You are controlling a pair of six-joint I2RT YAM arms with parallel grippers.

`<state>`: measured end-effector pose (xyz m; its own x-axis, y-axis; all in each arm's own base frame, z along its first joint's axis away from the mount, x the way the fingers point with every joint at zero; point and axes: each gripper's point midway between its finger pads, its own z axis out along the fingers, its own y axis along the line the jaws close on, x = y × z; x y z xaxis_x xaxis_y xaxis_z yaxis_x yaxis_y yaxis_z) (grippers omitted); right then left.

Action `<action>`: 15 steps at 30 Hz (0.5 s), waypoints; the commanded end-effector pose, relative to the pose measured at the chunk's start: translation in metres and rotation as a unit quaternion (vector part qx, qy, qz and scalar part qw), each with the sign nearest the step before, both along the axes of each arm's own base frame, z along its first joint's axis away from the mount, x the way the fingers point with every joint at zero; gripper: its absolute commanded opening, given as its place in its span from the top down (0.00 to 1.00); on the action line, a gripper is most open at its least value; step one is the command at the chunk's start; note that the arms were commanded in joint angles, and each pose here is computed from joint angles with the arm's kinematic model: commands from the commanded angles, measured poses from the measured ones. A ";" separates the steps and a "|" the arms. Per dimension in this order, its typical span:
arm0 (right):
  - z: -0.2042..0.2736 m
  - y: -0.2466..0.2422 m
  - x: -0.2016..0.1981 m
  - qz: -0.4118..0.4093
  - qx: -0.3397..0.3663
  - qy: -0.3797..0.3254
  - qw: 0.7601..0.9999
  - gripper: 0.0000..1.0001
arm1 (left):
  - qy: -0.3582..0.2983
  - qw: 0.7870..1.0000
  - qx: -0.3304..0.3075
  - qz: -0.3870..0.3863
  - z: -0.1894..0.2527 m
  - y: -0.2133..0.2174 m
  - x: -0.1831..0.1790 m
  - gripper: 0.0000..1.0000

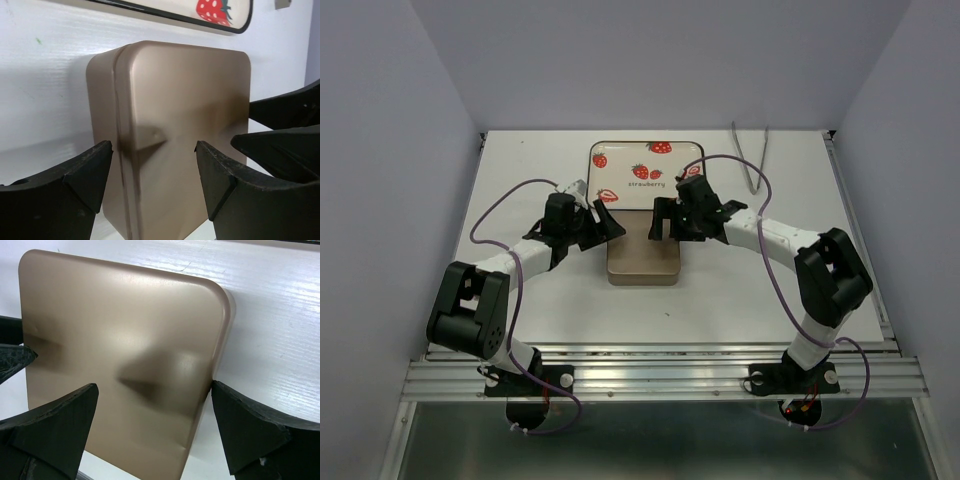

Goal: Pack the cookies

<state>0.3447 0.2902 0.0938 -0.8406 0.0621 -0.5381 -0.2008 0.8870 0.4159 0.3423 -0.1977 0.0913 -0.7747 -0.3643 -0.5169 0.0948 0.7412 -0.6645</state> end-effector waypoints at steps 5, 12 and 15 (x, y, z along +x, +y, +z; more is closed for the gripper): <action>0.044 -0.011 0.014 -0.027 -0.014 -0.077 0.997 0.00 | -0.006 0.998 0.052 0.042 0.006 0.021 0.004 0.22; 0.060 -0.018 0.013 -0.015 -0.026 -0.107 0.994 0.00 | -0.001 0.995 0.073 0.062 0.000 0.029 0.007 0.28; 0.061 -0.020 0.016 -0.012 -0.034 -0.116 0.993 0.05 | 0.003 0.995 0.080 0.063 -0.005 0.030 0.008 0.28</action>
<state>0.3548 0.2710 0.1408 -0.7401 0.0697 -0.6689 -0.2238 0.9124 0.3427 0.3397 -0.1713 0.0731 -0.7640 -0.3843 -0.5183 -0.0280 0.8223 -0.5684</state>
